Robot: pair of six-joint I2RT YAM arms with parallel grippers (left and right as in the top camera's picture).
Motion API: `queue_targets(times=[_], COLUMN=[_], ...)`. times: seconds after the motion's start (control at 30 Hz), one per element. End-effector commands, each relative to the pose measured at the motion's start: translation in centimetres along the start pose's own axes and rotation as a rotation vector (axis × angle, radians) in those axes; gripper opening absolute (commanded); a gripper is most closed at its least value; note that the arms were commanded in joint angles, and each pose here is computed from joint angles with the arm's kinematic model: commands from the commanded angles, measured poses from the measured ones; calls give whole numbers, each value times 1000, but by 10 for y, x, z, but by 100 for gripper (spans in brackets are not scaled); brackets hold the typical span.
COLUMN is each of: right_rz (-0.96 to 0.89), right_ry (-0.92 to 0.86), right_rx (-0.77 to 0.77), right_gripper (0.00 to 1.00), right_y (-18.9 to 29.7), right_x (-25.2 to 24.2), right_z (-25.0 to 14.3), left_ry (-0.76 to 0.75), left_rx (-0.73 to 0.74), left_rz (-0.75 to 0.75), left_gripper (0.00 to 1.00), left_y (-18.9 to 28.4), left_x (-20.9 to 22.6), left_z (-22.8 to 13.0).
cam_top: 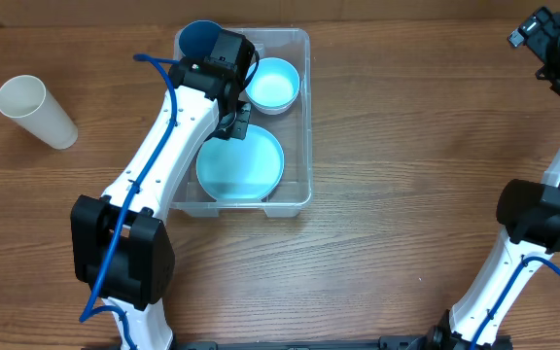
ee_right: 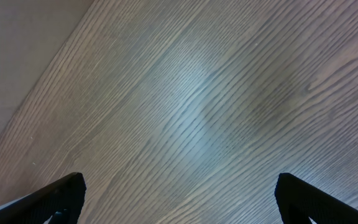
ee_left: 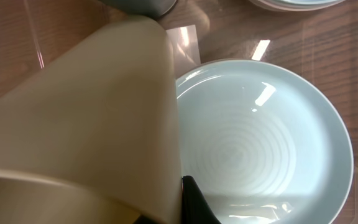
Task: Pack container
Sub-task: 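Lower the cream cup into the container beside the blue cups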
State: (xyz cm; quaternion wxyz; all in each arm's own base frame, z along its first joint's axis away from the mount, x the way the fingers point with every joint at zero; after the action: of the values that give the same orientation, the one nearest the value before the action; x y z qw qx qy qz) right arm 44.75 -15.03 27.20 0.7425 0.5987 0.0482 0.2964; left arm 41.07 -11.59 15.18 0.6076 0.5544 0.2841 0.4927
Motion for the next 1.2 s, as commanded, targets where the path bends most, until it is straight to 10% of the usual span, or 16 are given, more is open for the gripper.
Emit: queue_targets(times=[0.0, 0.2, 1.17], right_rz=[43, 43, 43], right_ry=[3, 3, 3], right_rx=[-48, -48, -48], right_gripper=[100, 100, 100], right_y=[24, 24, 24], right_x=[4, 4, 4], right_z=[2, 2, 2], left_ry=[6, 21, 89], left_rx=[34, -49, -219], left_rz=[-11, 7, 133], left_gripper=[13, 49, 58], left_y=[-7, 8, 23], left_x=[-2, 4, 60], left_z=[-6, 15, 53])
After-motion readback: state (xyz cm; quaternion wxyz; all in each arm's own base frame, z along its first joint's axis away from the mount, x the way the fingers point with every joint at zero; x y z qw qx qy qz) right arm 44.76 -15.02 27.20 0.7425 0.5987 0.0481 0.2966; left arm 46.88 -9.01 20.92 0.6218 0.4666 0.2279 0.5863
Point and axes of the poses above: each gripper's point midway between its finger pads, its own y axis back along the fingers, its own x axis along the line the jaws close on, z = x × y, the point moved 2 cm from there along y, back along the fingers, and after that the axes turned 13 degrees about -y, right-handed, at the moved point
